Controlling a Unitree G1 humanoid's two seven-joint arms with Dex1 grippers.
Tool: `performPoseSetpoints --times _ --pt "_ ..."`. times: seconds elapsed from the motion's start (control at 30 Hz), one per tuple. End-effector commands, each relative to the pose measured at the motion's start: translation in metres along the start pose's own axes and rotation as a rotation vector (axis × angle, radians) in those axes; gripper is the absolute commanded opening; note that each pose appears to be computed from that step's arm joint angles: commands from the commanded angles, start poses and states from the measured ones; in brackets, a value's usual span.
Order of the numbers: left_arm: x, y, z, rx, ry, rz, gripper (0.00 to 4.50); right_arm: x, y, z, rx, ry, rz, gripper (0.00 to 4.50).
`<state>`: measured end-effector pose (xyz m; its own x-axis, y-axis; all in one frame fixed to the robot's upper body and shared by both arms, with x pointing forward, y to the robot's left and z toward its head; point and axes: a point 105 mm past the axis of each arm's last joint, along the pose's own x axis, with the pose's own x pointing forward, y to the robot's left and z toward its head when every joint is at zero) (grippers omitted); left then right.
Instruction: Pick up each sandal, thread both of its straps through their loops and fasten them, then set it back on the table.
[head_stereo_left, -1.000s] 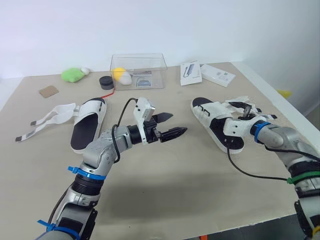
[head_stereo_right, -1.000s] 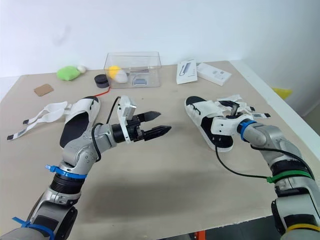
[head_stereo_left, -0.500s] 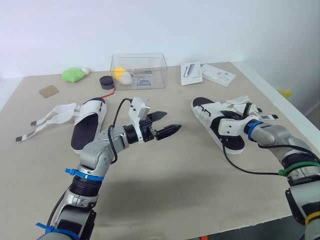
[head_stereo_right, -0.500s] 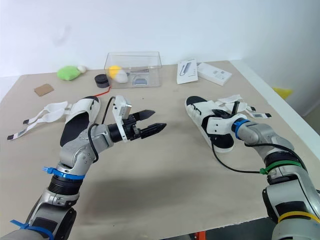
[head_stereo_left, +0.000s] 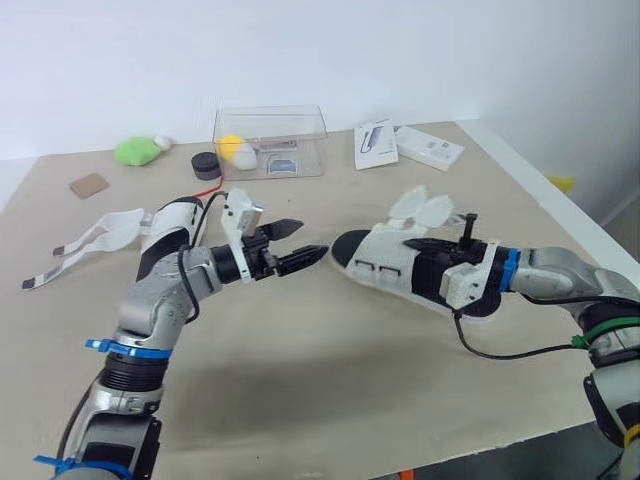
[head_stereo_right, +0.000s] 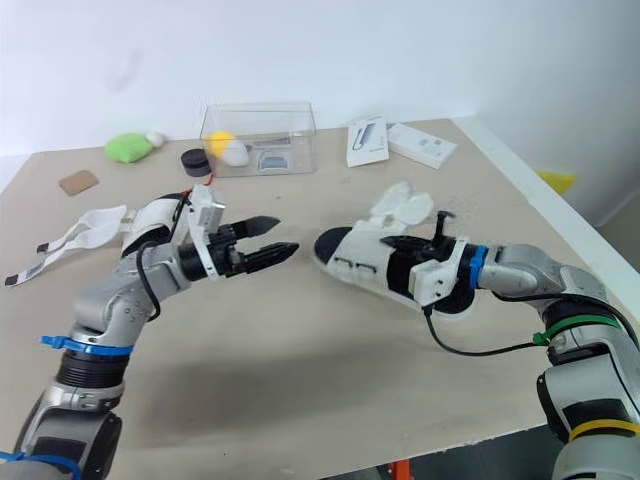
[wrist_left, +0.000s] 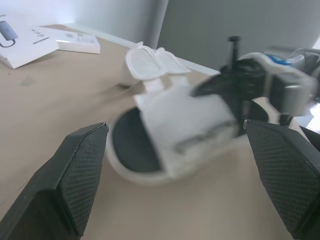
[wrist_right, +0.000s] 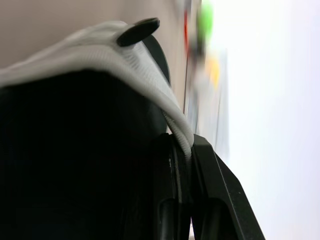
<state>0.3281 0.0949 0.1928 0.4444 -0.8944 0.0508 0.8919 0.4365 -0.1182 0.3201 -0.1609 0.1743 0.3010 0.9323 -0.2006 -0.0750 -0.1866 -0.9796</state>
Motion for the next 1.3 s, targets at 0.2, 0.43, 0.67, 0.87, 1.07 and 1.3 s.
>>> performPoseSetpoints --times 0.2,0.43,0.67,0.87,1.07,1.3 --pt "-0.027 -0.004 0.023 0.037 -0.020 0.003 4.50 0.023 -0.018 0.042 -0.129 -0.285 0.001 0.04" --pt "-0.040 -0.006 0.017 0.025 0.011 0.031 4.50 0.037 -0.009 0.045 -0.099 -0.330 0.030 0.04" --pt "-0.042 -0.006 0.019 0.030 0.012 0.043 4.50 0.043 0.001 0.046 -0.078 -0.348 0.068 0.04" --pt "-0.040 -0.008 0.018 0.029 0.011 0.041 4.50 0.044 0.005 0.034 -0.070 -0.299 0.087 0.04" --pt "-0.039 -0.010 0.017 0.032 0.014 0.038 4.50 0.046 0.006 0.028 -0.078 -0.280 0.109 0.82" --pt "-0.042 -0.014 0.013 0.065 0.079 0.023 4.50 0.037 0.000 0.018 -0.072 -0.228 0.102 3.79"
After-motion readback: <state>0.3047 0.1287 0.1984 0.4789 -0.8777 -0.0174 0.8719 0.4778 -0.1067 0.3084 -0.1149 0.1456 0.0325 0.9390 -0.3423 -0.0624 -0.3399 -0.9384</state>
